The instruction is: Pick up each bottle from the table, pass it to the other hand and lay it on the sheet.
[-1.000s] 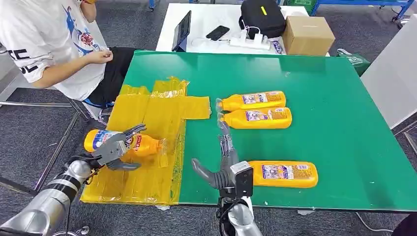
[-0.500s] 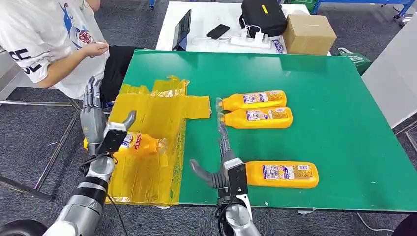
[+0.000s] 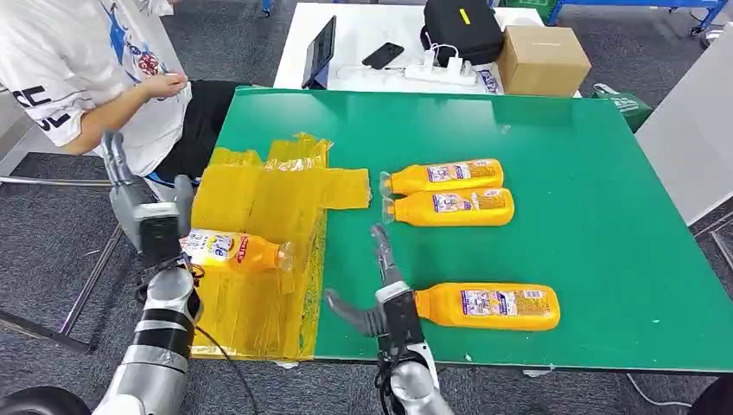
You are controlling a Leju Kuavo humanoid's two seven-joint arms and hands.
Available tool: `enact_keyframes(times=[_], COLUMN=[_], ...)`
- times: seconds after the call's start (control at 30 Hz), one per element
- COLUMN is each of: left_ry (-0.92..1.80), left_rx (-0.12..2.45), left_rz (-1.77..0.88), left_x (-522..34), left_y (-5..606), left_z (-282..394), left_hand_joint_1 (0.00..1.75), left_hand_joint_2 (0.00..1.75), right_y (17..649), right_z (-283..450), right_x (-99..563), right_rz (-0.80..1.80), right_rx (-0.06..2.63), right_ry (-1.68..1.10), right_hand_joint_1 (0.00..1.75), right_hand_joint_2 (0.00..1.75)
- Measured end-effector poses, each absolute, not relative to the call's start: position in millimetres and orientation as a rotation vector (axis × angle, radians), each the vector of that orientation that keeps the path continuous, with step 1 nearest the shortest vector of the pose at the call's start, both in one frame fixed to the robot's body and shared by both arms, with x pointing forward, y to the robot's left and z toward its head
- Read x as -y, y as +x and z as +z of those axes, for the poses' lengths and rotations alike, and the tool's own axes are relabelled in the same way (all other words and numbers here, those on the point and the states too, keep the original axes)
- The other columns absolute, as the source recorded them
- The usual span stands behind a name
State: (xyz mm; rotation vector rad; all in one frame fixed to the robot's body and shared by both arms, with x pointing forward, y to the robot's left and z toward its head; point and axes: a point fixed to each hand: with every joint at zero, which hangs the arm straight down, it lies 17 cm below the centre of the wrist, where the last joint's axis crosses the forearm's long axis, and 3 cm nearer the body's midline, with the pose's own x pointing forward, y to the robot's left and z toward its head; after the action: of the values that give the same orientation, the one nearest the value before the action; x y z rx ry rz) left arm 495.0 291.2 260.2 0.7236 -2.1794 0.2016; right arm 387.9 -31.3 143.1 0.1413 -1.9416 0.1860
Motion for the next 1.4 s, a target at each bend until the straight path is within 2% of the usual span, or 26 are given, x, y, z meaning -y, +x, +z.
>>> enact_keyframes(times=[0.17,0.33,0.5,0.77,1.03,1.4], left_ry=[0.225,-0.003,-0.043,-0.039,0.009,0.031], left_rx=[2.021,1.854,1.802,1.818,1.872,1.881], left_rz=[0.226,0.163,0.112,0.033,-0.045,-0.063], left_x=[-256,-214,-192,-177,-171,-171], left_y=[489,452,432,425,418,417], left_z=[181,111,88,89,101,101], left_hand_joint_1=[0.00,0.00,0.00,0.00,0.00,0.00], left_hand_joint_2=[1.75,1.75,1.75,1.75,1.75,1.75], right_y=[391,385,377,370,369,369], right_z=[145,183,203,205,143,122], right_x=[70,125,151,163,172,200], right_rz=[0.529,0.663,0.678,0.706,0.816,0.837], right_rx=[1.998,2.099,2.132,2.130,1.883,1.787], right_ry=[-0.190,-0.467,-0.557,-0.607,-0.433,-0.433], right_hand_joint_1=[0.00,0.00,0.00,0.00,0.00,0.00], right_hand_joint_2=[1.75,1.75,1.75,1.75,1.75,1.75])
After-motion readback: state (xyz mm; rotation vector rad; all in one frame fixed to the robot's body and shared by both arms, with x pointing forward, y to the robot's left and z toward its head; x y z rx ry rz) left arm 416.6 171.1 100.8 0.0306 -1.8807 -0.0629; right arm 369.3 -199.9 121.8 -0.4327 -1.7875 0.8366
